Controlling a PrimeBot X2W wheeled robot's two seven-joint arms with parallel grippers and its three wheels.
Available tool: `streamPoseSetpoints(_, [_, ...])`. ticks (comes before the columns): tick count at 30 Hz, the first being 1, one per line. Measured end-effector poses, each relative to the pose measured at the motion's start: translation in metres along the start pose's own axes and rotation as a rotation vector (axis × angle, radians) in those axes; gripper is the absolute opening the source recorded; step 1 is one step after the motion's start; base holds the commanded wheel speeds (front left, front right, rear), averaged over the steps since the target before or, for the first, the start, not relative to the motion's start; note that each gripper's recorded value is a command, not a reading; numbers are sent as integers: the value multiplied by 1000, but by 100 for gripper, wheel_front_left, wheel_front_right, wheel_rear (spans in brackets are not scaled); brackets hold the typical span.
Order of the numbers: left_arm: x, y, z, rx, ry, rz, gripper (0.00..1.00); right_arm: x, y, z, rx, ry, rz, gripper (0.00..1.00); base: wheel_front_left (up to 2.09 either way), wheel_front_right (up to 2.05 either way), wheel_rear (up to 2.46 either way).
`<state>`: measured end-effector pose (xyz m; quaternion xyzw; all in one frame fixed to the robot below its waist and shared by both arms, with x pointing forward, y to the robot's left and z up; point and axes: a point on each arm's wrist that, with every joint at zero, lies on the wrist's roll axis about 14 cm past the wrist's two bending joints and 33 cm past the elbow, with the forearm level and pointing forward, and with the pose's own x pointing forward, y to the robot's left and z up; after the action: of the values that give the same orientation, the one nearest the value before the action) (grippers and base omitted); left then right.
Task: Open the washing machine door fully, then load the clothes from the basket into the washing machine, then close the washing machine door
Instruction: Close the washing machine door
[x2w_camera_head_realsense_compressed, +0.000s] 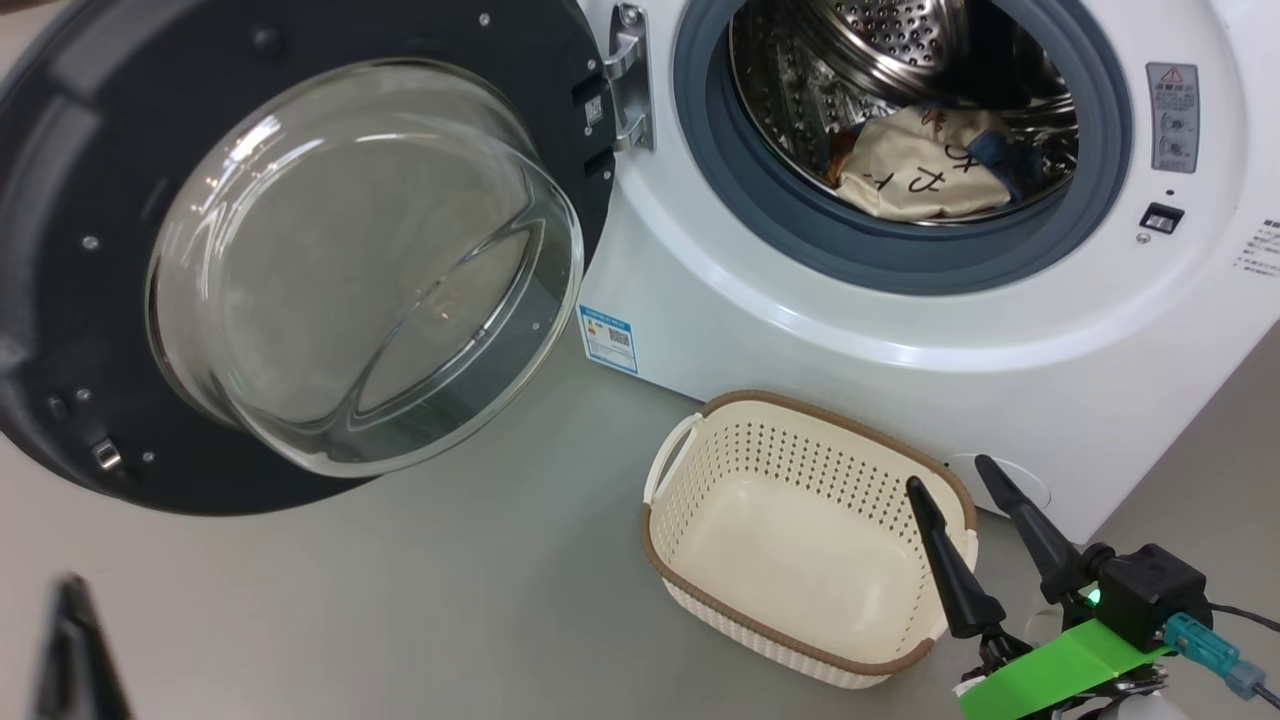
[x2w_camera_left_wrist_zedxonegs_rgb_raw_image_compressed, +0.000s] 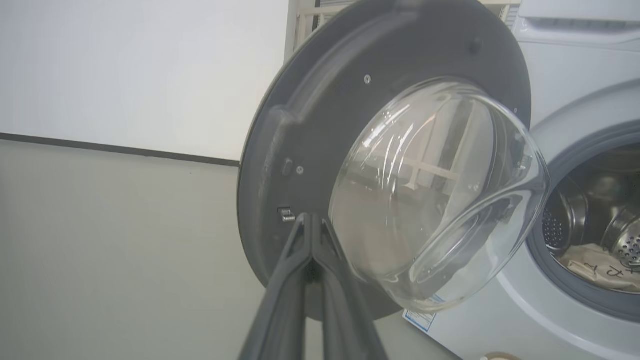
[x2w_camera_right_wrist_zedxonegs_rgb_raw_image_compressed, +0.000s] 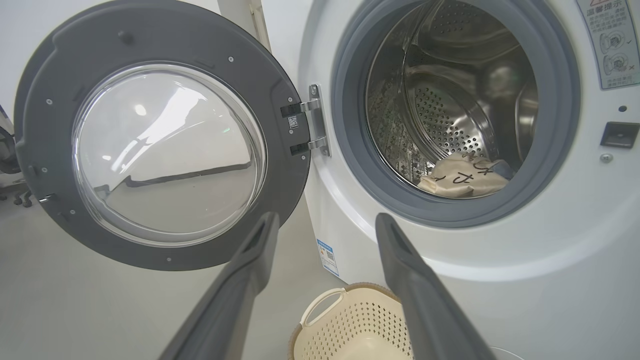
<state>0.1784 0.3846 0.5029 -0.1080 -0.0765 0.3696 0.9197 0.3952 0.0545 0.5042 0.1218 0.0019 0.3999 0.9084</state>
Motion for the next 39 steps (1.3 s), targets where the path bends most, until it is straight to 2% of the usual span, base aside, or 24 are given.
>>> streamPoseSetpoints(8, [58,7,106,-101,-290,-44,0,1,-15,-10,15,18,-24,100,0,0,0])
streamPoseSetpoints(13, [89,26,150,-168,-352,-47,0,2,-23,-18,24,34,-30,100,0,0,0])
streamPoseSetpoints(15, [102,36,159,-227,-346,-26,0,2,-26,-22,28,41,-33,100,0,0,0])
streamPoseSetpoints(22, [142,67,174,-366,-271,60,0,2,-33,-30,34,59,-37,100,0,0,0])
streamPoseSetpoints(32, [183,42,135,-479,36,34,0,6,-55,-38,16,71,-43,100,0,0,0])
streamPoseSetpoints(39, [192,33,109,-490,207,30,0,6,-62,-44,20,81,-46,100,0,0,0])
